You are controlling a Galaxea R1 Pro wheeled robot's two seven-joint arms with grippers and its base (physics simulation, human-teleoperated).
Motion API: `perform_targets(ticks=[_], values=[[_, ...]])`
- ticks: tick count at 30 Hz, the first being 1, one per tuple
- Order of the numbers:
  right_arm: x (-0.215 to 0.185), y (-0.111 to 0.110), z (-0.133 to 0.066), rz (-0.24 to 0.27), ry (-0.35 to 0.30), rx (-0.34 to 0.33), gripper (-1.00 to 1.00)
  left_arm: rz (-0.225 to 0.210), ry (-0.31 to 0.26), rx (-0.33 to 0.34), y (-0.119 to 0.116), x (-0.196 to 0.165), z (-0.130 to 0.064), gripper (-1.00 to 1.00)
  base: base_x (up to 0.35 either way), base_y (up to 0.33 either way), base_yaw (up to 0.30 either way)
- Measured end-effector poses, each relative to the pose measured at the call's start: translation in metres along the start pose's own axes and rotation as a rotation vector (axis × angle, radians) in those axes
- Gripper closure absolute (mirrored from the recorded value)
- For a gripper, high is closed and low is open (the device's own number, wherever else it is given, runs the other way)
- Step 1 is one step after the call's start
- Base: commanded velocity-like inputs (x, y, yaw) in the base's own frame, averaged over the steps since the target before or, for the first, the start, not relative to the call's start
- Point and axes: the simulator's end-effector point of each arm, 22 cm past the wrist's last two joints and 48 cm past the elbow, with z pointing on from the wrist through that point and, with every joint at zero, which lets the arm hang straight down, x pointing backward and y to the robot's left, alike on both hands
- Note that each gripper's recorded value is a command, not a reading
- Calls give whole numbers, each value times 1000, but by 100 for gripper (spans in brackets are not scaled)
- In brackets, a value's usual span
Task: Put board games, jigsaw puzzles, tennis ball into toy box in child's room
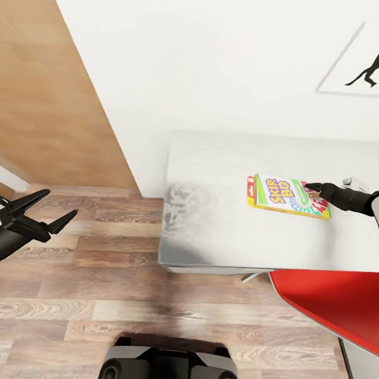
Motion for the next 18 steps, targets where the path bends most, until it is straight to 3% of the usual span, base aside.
perform_targets(ticks=[13,18], values=[[0,0,0,-1,0,1,-100,0,0,0,0,0,0,-100,0,0,279],[0,0,0,-1,0,1,-100,0,0,0,0,0,0,-100,0,0,169]])
